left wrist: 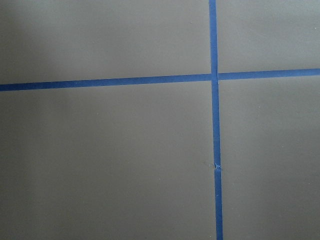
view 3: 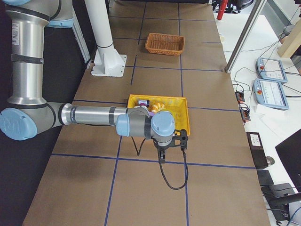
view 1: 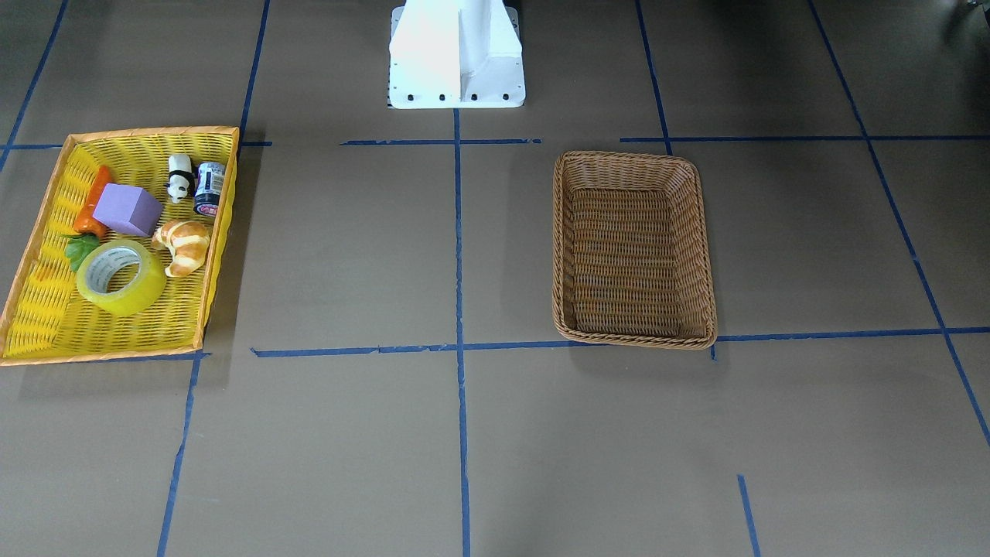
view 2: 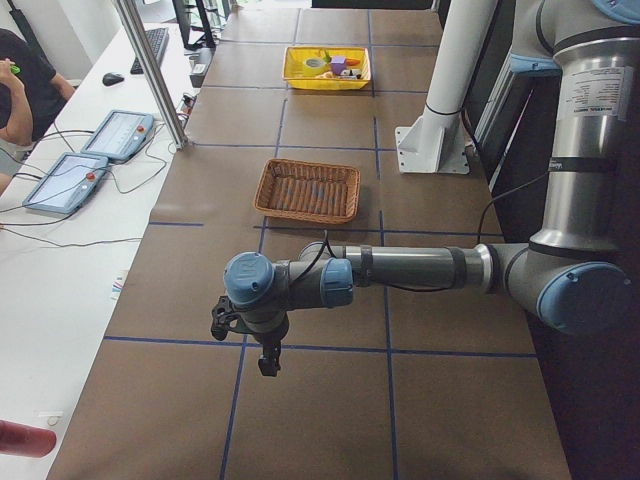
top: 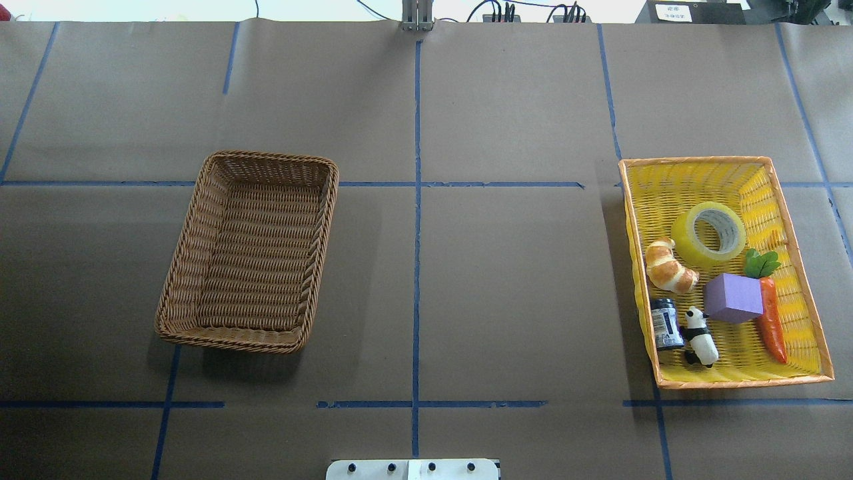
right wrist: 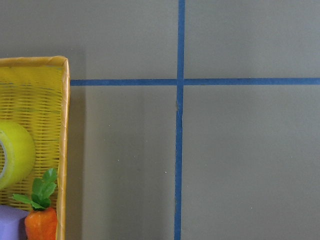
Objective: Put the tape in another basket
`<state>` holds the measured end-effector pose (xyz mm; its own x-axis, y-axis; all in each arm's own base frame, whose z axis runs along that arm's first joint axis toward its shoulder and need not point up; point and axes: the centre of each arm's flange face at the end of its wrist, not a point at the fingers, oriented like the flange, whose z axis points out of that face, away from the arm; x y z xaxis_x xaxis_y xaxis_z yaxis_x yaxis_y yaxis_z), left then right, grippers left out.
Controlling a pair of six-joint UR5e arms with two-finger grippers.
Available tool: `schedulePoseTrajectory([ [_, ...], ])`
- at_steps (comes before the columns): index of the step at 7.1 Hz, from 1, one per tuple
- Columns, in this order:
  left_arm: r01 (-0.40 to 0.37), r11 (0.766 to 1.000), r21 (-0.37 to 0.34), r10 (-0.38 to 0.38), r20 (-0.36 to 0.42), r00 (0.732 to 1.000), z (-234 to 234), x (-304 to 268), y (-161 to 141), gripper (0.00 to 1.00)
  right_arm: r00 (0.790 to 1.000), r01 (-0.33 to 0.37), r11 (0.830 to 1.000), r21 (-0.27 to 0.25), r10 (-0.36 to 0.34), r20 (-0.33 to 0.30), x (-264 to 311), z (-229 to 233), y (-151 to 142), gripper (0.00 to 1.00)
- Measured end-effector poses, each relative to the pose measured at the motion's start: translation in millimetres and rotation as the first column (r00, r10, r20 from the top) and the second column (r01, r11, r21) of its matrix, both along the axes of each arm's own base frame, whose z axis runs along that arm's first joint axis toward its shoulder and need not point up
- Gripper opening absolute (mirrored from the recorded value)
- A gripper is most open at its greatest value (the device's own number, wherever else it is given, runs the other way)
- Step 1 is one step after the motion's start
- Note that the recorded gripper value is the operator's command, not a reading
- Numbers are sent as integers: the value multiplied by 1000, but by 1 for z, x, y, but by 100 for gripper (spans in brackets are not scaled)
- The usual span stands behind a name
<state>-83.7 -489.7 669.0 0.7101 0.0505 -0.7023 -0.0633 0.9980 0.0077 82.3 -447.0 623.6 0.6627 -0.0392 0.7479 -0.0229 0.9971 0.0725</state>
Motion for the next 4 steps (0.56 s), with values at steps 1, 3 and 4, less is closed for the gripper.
schedulePoseTrajectory([
  [1,1,1000,2,-1,0,1000,-1,0,0,100,999,18,999,33,-17,-38,-9,-18,-4,100],
  [3,2,1000,11,-2,-1,1000,-7,0,-1,100,998,30,996,84,-26,-57,-43,-73,-31,100],
  [4,2,1000,19,-2,0,1000,-11,0,-1,100,998,44,994,101,-39,-47,-71,-101,-50,100],
])
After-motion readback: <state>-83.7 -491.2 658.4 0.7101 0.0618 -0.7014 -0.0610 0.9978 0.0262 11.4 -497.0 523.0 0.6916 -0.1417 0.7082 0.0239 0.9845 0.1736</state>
